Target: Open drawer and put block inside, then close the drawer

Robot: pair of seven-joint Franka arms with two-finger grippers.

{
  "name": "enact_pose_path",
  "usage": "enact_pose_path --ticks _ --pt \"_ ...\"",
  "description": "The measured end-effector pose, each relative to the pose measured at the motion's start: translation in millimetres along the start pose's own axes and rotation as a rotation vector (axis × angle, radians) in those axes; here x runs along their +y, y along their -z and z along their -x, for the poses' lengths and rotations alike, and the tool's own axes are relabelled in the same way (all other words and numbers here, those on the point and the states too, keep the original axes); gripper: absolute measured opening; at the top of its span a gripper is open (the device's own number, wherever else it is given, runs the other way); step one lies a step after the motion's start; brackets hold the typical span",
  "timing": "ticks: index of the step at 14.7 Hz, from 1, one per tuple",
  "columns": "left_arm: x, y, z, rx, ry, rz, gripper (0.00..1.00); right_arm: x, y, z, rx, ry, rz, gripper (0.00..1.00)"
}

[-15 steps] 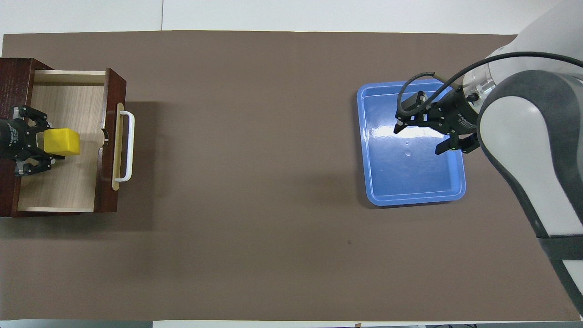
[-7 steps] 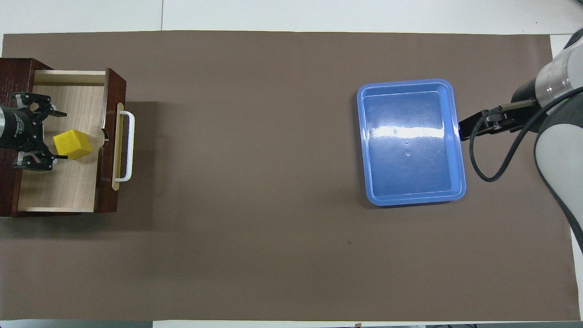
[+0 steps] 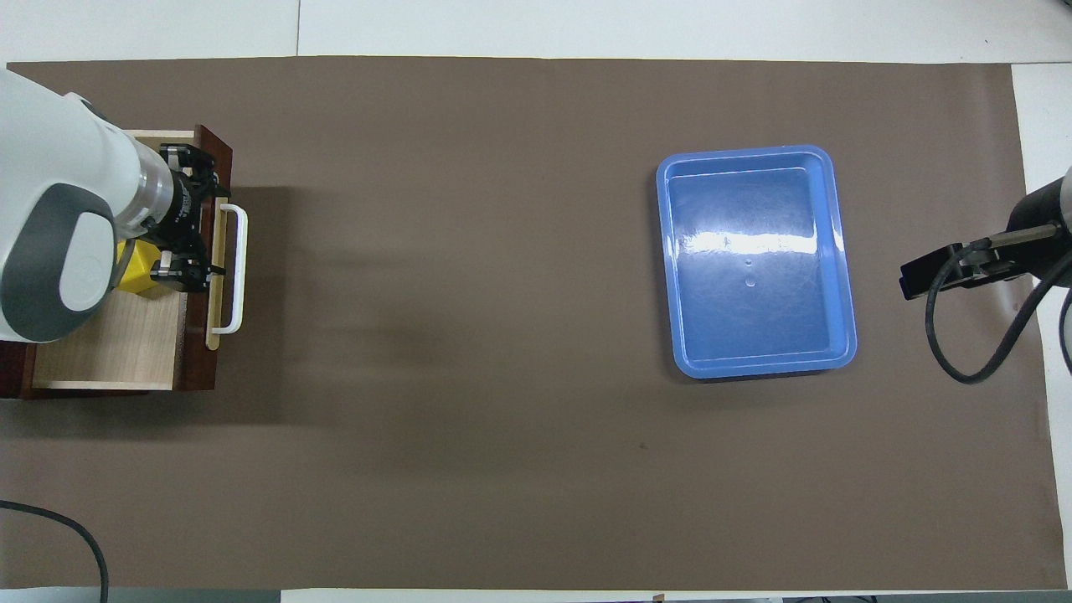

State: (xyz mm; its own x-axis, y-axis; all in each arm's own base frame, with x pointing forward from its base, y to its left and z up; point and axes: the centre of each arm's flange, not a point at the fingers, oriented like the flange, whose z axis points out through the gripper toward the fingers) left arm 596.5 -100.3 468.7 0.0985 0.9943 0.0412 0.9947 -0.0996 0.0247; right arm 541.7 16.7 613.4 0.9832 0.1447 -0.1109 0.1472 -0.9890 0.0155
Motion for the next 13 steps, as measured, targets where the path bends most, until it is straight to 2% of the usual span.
enact_pose_path --ticks 3,7,10,13 --pt "-2 -24 -19 0.023 0.017 0.001 1.0 10 -15 -4 -0.004 -0.018 -0.003 1.0" --pt "-2 -23 -37 0.056 -0.015 0.006 1.0 9 -19 -5 -0.01 -0.016 -0.006 1.0" --pt "0 -18 -70 0.092 -0.015 0.014 1.0 7 -18 -3 -0.018 -0.017 -0.022 1.0" --pt "-3 -19 -111 0.097 -0.009 0.011 1.0 10 -16 -3 -0.016 -0.022 -0.024 1.0"
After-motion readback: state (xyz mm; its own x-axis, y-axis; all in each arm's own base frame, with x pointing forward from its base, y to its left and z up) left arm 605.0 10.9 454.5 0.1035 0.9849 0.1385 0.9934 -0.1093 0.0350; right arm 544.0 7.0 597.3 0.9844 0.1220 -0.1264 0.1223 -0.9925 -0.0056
